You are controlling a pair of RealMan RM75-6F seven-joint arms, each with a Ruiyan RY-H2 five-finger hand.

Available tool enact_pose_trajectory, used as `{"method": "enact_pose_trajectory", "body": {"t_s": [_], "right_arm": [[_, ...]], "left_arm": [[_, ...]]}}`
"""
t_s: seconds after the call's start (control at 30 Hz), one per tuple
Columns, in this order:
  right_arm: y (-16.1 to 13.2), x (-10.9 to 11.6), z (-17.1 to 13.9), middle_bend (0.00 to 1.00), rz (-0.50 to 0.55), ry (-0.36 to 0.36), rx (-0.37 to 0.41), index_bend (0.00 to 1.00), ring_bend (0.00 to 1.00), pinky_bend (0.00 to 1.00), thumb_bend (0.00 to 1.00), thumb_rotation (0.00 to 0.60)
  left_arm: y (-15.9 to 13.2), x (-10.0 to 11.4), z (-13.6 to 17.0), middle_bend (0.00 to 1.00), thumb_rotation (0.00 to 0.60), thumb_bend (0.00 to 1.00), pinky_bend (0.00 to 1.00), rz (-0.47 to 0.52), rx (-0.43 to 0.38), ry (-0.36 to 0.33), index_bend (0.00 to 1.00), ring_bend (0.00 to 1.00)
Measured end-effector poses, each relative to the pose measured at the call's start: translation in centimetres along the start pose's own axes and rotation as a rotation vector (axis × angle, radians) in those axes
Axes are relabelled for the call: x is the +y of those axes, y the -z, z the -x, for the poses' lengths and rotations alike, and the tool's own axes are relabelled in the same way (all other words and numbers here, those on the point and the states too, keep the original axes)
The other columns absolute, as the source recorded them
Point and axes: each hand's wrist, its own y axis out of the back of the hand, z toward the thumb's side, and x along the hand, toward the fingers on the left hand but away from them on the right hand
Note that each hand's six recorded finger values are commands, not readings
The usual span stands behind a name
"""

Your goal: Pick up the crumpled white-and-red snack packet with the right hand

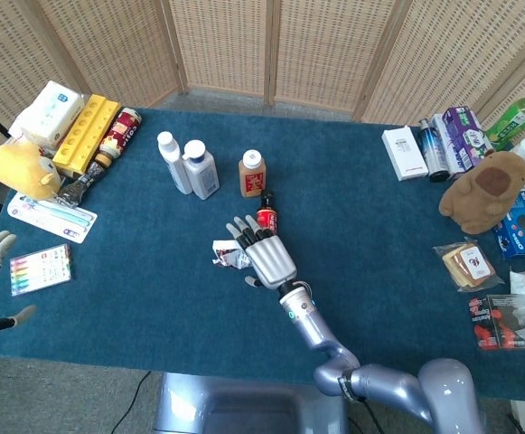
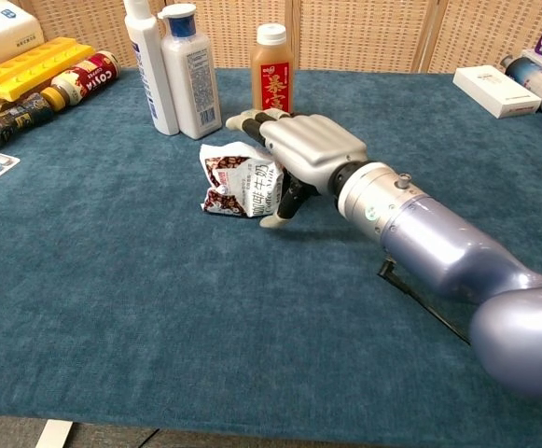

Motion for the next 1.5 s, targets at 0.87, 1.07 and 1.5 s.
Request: {"method": "enact_pose_trajectory", "body": {"t_s": [0.87,1.07,1.5], "right_arm": [[0.3,3.6,-1.3,0.74,-0.012,0.144,0.055,0.46,0.48,0.76,0.04,0.6],[-0.1,5.8,-1.6,0.74,-0.019,0.179,0.068,0.47,0.48,0.76,0.04,0.6],[-2.8,12.2,-1.7,0.74,-0.04,0.28,0.11,0.47,0.48,0.76,0.05,0.6]], "left_arm": [[-0.3,0.6,0.4,0.0,0.6,0.0,0.0,0.015,-0.014,-0.015,0.01,0.0],[-0.3,0.7,0.5,0.0,0.6,0.0,0.0,0.019,-0.016,-0.019,0.01,0.0],[-0.5,1.0,0.7,0.0,0.6,0.0,0.0,0.028,-0.021,-0.022,0.01,0.0]]}}
